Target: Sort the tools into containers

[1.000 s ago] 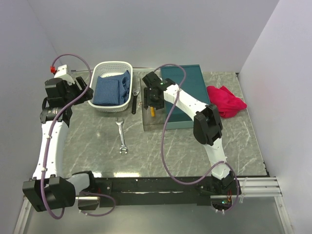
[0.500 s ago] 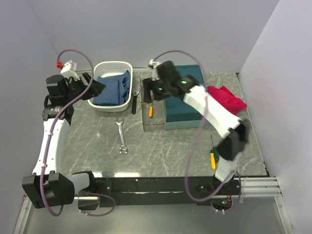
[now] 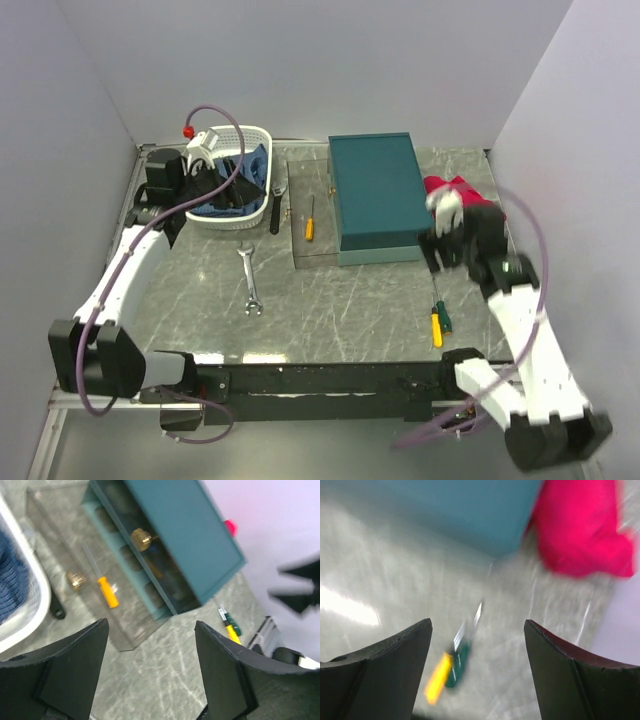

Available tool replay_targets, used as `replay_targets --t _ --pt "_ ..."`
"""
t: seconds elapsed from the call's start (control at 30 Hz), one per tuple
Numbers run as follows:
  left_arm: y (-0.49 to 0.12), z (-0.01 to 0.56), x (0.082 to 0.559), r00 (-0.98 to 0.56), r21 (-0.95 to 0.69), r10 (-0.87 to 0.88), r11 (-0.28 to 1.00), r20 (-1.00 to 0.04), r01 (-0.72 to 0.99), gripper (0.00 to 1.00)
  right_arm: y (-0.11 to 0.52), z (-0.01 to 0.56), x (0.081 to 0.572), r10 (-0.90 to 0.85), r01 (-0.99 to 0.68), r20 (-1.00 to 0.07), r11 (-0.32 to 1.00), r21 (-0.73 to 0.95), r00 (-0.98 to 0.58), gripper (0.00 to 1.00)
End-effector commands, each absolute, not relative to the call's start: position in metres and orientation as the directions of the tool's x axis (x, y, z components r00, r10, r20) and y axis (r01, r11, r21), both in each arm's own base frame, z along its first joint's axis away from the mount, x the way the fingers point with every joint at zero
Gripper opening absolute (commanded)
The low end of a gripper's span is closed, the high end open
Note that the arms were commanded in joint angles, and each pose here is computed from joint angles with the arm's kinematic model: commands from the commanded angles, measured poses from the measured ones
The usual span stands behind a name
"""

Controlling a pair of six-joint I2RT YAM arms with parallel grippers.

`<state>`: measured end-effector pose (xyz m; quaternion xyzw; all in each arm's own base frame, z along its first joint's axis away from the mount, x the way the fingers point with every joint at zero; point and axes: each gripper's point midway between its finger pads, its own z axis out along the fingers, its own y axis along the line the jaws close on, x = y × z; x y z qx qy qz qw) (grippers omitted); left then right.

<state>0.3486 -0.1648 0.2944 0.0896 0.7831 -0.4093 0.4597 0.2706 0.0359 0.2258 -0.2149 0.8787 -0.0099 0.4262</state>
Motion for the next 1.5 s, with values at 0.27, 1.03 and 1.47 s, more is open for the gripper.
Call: replay_targets --t 0.27,1.03,1.47 --pt "-0.156 0.287 0.410 -0.545 -0.495 -0.202 0.732 -0.814 0.468 0.74 -0.005 0.101 0.178 -0.618 -0.582 -0.410 0.781 -0.224 -0.671 0.77" --pt "-0.147 0.253 0.442 -0.578 -0.453 -0.161 0.794 -0.800 0.406 0.74 -0.032 0.019 0.182 -0.579 -0.580 -0.133 0.814 -0.034 -0.805 0.68" --pt "-0.155 0.262 0.444 -0.563 -0.459 -0.171 0.782 -0.808 0.421 0.74 -0.057 0.020 0.162 -0.581 -0.581 -0.076 0.813 -0.025 -0.810 0.08"
